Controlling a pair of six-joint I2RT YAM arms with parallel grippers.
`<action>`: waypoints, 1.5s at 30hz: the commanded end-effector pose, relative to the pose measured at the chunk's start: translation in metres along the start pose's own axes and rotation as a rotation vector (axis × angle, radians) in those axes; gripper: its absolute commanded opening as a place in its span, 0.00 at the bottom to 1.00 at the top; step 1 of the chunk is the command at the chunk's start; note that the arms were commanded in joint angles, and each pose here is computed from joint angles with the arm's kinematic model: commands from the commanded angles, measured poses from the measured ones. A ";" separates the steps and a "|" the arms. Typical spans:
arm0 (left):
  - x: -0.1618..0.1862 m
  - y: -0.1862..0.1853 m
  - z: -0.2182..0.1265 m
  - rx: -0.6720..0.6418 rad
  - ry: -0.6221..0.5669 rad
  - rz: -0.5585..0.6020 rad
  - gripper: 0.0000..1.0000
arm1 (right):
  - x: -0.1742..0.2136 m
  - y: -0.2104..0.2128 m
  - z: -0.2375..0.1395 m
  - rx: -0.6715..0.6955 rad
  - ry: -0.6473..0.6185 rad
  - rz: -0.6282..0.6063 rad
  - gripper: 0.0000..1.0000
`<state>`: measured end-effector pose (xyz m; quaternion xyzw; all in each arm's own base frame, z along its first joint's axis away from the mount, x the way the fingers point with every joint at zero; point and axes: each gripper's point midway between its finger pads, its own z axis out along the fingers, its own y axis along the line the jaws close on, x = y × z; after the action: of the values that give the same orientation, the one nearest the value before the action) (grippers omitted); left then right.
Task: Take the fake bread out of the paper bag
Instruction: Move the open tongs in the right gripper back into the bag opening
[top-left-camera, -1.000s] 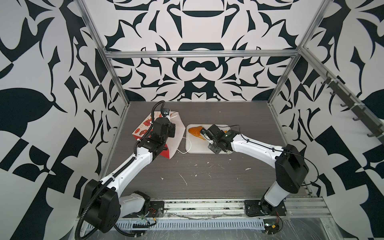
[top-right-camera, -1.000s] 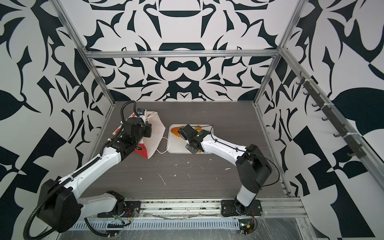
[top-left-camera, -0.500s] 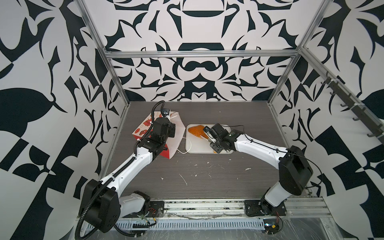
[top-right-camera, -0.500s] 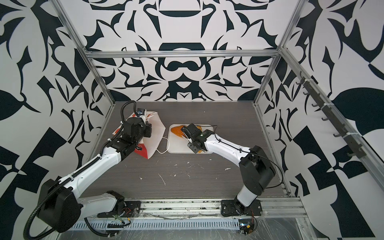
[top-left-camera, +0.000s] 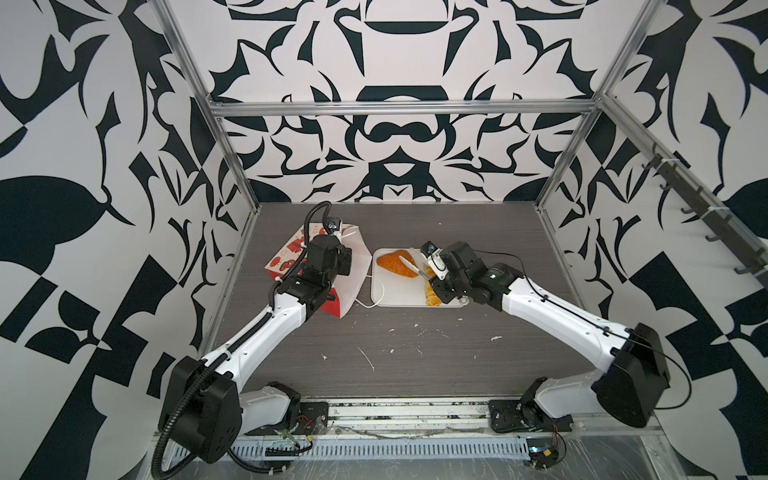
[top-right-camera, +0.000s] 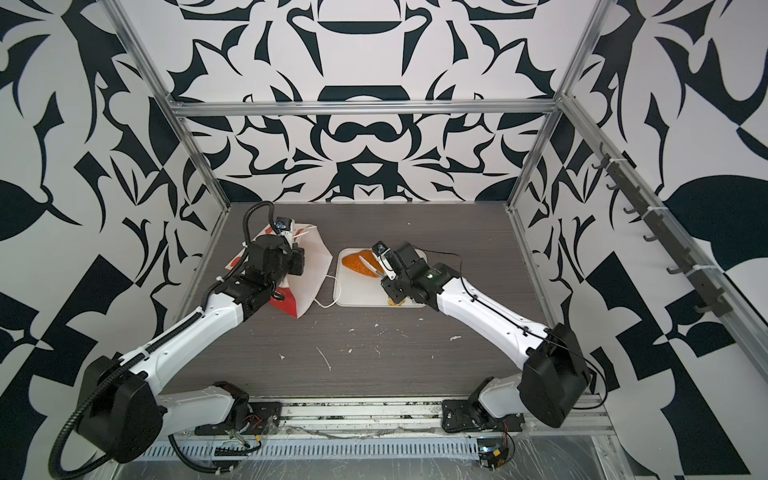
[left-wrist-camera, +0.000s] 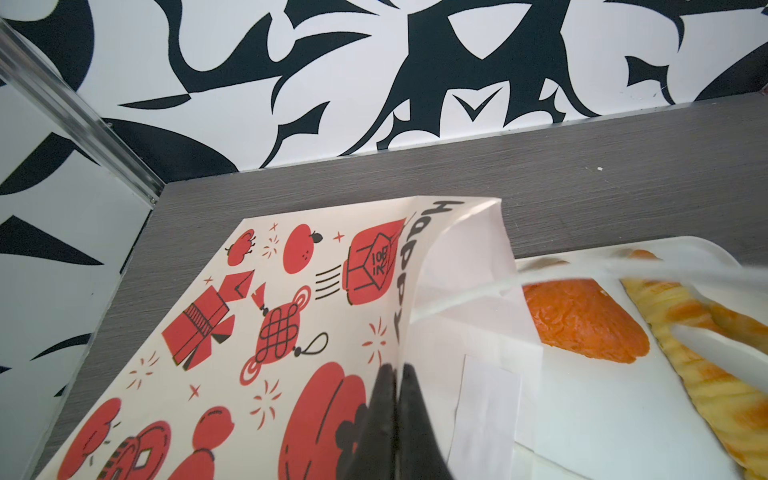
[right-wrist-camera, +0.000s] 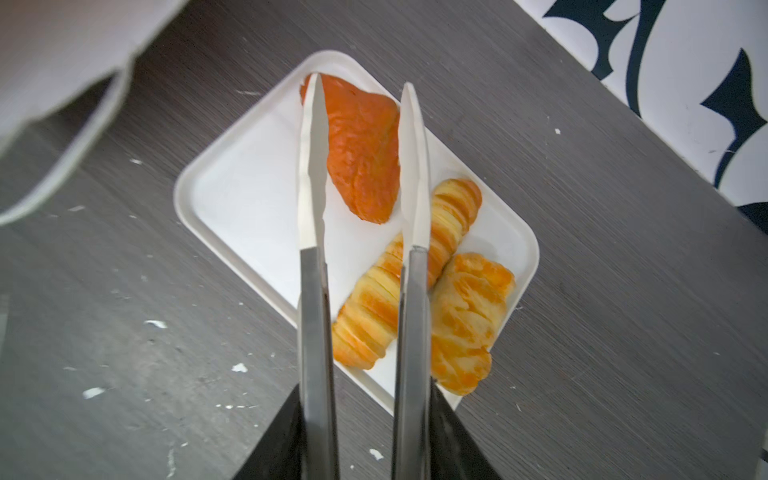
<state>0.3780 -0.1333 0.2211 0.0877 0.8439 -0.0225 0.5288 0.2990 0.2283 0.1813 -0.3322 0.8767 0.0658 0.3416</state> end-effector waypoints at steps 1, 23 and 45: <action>-0.009 -0.003 0.002 0.015 -0.013 -0.017 0.00 | -0.038 0.027 -0.036 -0.154 -0.162 0.032 0.42; -0.011 -0.031 -0.016 0.201 0.043 0.211 0.00 | -0.098 0.126 0.019 -0.450 -0.119 0.109 0.32; -0.006 -0.046 -0.013 0.282 0.056 0.335 0.00 | -0.100 0.158 0.088 -0.502 0.004 0.375 0.39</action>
<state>0.3581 -0.1696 0.2141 0.2881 0.8329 -0.0381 0.4709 0.2929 0.4124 0.1301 -0.2568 0.8965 0.2995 0.2016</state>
